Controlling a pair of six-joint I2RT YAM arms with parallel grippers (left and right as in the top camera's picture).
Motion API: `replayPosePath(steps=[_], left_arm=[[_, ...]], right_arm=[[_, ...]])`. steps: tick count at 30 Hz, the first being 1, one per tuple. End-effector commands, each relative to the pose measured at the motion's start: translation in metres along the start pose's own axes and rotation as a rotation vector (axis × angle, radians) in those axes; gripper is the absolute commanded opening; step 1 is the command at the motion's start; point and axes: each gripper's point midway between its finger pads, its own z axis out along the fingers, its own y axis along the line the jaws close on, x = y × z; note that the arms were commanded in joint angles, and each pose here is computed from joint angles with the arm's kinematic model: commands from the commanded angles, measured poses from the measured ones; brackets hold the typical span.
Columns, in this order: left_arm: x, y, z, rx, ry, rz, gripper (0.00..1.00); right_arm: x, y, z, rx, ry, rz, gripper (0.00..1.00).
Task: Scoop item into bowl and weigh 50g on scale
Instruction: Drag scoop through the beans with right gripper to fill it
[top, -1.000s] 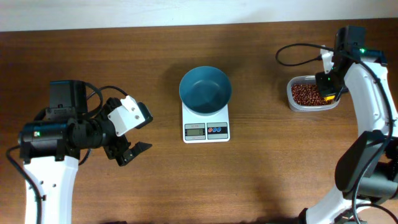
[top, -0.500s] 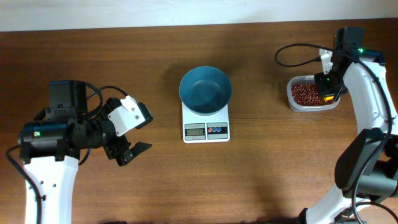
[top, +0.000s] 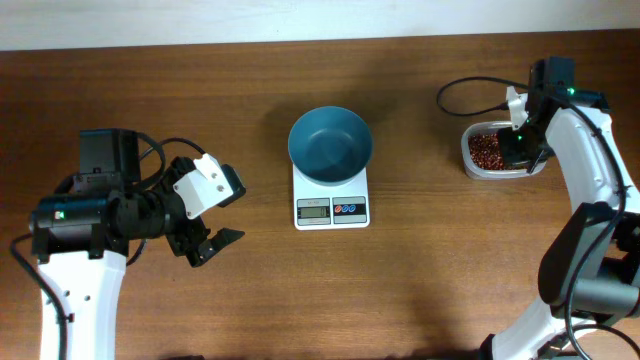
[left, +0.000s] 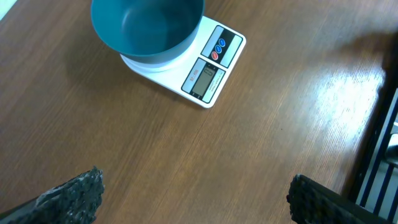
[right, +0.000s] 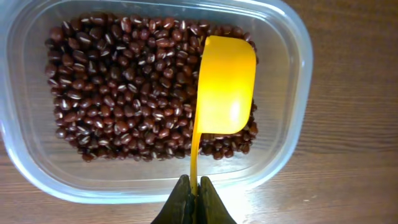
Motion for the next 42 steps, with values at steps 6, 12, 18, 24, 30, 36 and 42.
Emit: replayPosePath(steps=[6, 12, 18, 24, 30, 36, 42], left_arm=[[-0.006, 0.000, -0.004, -0.002, -0.025, -0.008, 0.99], [-0.006, 0.000, -0.004, -0.002, -0.025, -0.008, 0.99], [-0.006, 0.000, -0.004, -0.002, -0.025, -0.008, 0.99], [-0.006, 0.000, -0.004, -0.002, -0.025, -0.008, 0.99], [-0.006, 0.000, -0.004, -0.002, -0.025, -0.008, 0.99], [-0.006, 0.000, -0.004, -0.002, -0.025, -0.008, 0.99], [-0.006, 0.000, -0.004, -0.002, -0.025, -0.008, 0.99]], right_arm=[[0.015, 0.021, 0.016, -0.210, 0.043, 0.112, 0.04], [0.017, 0.005, 0.005, -0.292, 0.021, 0.194, 0.04], [0.010, 0.007, -0.003, -0.403, -0.027, 0.241, 0.04], [0.004, 0.008, -0.005, -0.474, -0.070, 0.269, 0.04], [0.005, 0.012, 0.008, -0.507, -0.052, 0.297, 0.04], [0.016, 0.010, 0.010, -0.520, -0.007, 0.321, 0.04], [0.017, 0.003, 0.006, -0.605, -0.039, 0.385, 0.04]])
